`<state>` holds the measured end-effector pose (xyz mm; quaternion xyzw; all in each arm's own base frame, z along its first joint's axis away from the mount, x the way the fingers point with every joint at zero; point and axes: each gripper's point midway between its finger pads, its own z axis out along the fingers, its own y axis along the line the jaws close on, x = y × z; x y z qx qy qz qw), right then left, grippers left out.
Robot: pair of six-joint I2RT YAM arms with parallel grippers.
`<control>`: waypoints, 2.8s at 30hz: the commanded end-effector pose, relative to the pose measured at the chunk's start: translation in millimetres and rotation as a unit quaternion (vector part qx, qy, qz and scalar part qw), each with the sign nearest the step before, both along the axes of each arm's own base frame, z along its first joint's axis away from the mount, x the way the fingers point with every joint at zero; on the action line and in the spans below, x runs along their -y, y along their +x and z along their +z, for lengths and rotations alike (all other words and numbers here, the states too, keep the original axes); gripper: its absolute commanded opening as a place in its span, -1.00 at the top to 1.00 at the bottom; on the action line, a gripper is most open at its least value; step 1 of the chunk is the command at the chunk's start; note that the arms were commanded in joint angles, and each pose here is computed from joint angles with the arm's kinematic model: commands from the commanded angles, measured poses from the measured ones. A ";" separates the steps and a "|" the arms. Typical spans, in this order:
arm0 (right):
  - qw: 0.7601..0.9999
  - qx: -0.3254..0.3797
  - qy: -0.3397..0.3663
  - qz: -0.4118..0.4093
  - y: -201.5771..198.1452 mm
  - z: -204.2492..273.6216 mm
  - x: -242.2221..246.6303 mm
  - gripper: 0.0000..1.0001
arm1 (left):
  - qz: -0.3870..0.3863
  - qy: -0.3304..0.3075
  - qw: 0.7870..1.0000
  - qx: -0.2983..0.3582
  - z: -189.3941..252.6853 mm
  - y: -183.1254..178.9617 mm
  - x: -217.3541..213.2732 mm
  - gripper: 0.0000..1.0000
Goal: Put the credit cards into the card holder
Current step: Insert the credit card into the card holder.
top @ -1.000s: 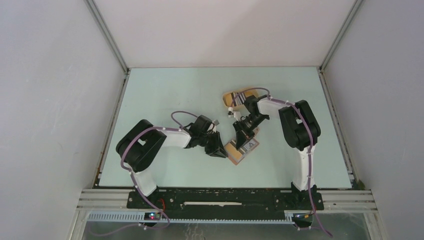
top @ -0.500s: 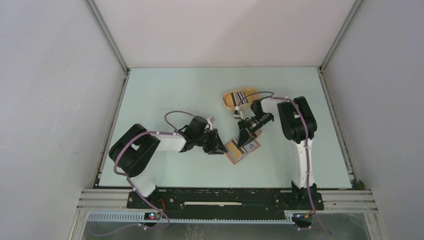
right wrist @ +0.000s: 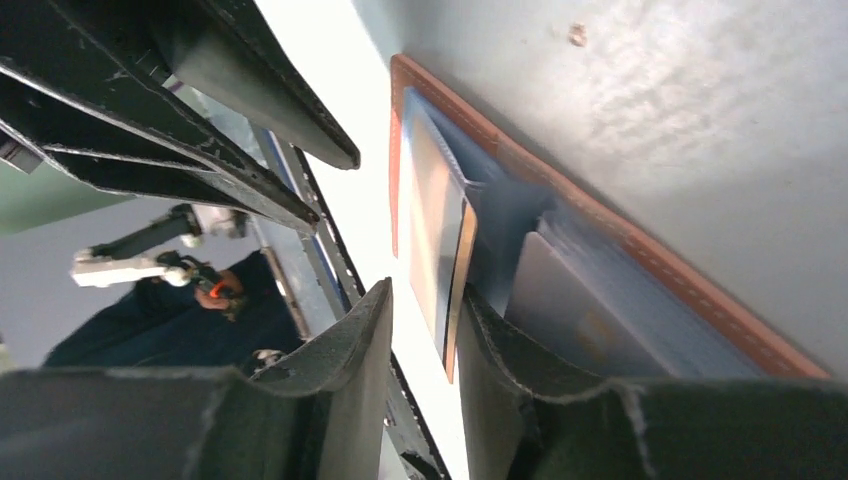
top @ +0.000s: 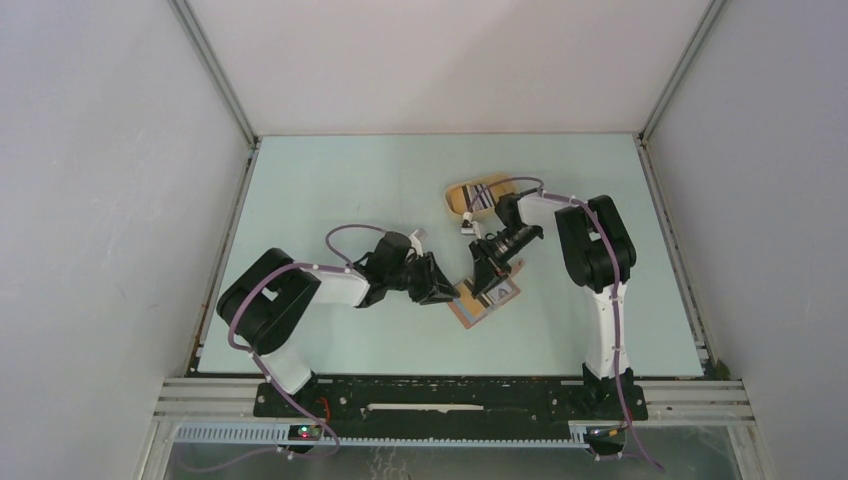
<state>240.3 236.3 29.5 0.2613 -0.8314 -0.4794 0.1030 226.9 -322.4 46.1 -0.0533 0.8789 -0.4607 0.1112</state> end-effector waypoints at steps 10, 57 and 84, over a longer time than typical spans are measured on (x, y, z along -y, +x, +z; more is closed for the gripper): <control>0.981 0.174 -0.063 0.051 15.6 27.3 1.9 0.04 | 0.009 -0.029 0.999 0.021 21.3 1.8 -0.8 0.35; 0.984 0.146 -0.074 0.068 10.7 -0.5 -10.0 0.85 | 0.034 -0.032 0.999 0.007 2.9 6.6 -2.0 0.26; 0.958 0.230 -0.166 0.053 34.9 -22.1 -12.3 0.87 | 0.048 -0.023 0.998 0.022 2.5 8.5 -8.2 0.25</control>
